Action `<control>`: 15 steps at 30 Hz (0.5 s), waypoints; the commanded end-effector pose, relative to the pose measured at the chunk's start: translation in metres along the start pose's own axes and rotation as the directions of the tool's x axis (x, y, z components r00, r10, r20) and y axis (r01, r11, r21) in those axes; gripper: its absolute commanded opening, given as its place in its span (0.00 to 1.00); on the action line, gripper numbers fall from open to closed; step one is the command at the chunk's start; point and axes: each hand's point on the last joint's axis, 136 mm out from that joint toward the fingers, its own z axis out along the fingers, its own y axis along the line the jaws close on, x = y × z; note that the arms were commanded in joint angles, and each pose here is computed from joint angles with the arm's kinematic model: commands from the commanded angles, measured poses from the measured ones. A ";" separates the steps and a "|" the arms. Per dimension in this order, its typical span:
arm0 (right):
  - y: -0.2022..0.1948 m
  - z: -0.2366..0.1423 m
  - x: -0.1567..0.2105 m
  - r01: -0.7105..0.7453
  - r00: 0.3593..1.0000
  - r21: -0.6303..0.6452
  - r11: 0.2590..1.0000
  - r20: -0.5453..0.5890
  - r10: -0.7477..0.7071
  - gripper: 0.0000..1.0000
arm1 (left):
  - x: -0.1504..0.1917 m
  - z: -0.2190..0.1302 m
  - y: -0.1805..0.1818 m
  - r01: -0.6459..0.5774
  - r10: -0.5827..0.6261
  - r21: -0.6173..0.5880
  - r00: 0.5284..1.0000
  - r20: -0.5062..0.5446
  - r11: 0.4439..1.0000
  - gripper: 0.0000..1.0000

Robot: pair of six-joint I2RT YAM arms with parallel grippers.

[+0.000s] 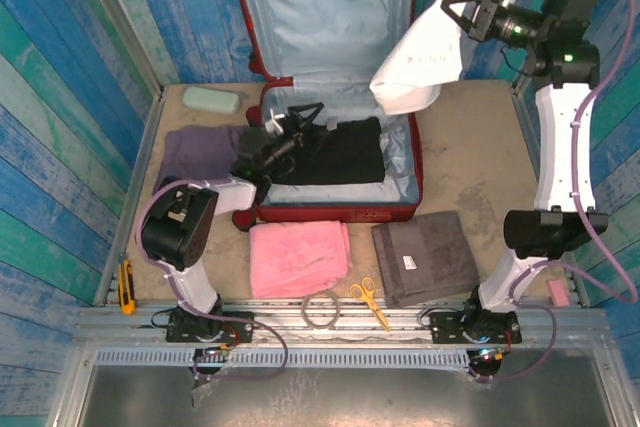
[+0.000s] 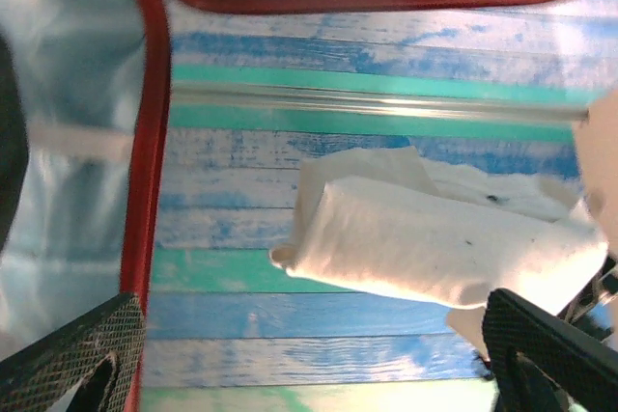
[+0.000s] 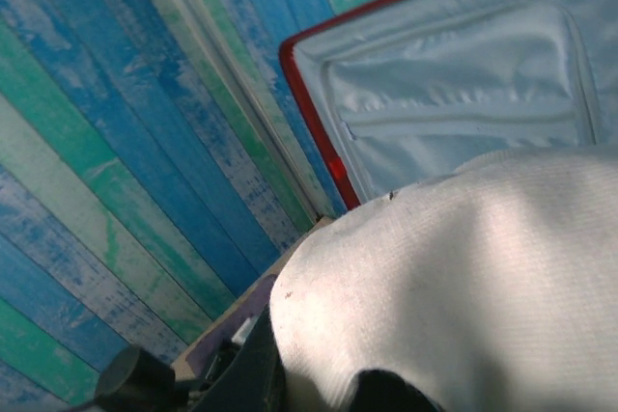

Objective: Pack the luggage

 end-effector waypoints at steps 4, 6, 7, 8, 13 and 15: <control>-0.012 0.016 0.009 -0.087 0.996 0.082 0.993 0.007 0.087 0.00 | 0.031 0.019 -0.043 0.318 -0.316 0.103 0.948 -0.031 0.943 0.93; -0.014 0.020 0.012 -0.097 0.995 0.090 0.991 0.003 0.097 0.01 | 0.029 0.020 -0.052 0.346 -0.347 0.128 0.938 -0.012 0.930 0.93; -0.016 0.021 0.015 -0.105 0.994 0.098 0.990 0.001 0.105 0.01 | 0.026 0.018 -0.057 0.353 -0.358 0.147 0.934 0.006 0.924 0.93; -0.016 0.022 0.017 -0.109 0.994 0.099 0.989 -0.004 0.110 0.00 | 0.024 0.016 -0.061 0.357 -0.365 0.162 0.931 0.023 0.920 0.93; -0.010 0.027 0.024 -0.097 0.995 0.082 0.992 -0.014 0.098 0.01 | 0.012 0.010 -0.062 0.410 -0.431 0.183 0.897 0.096 0.893 0.93; -0.008 0.028 0.025 -0.092 0.996 0.072 0.993 -0.013 0.093 0.00 | 0.010 0.013 -0.064 0.422 -0.445 0.195 0.890 0.096 0.885 0.93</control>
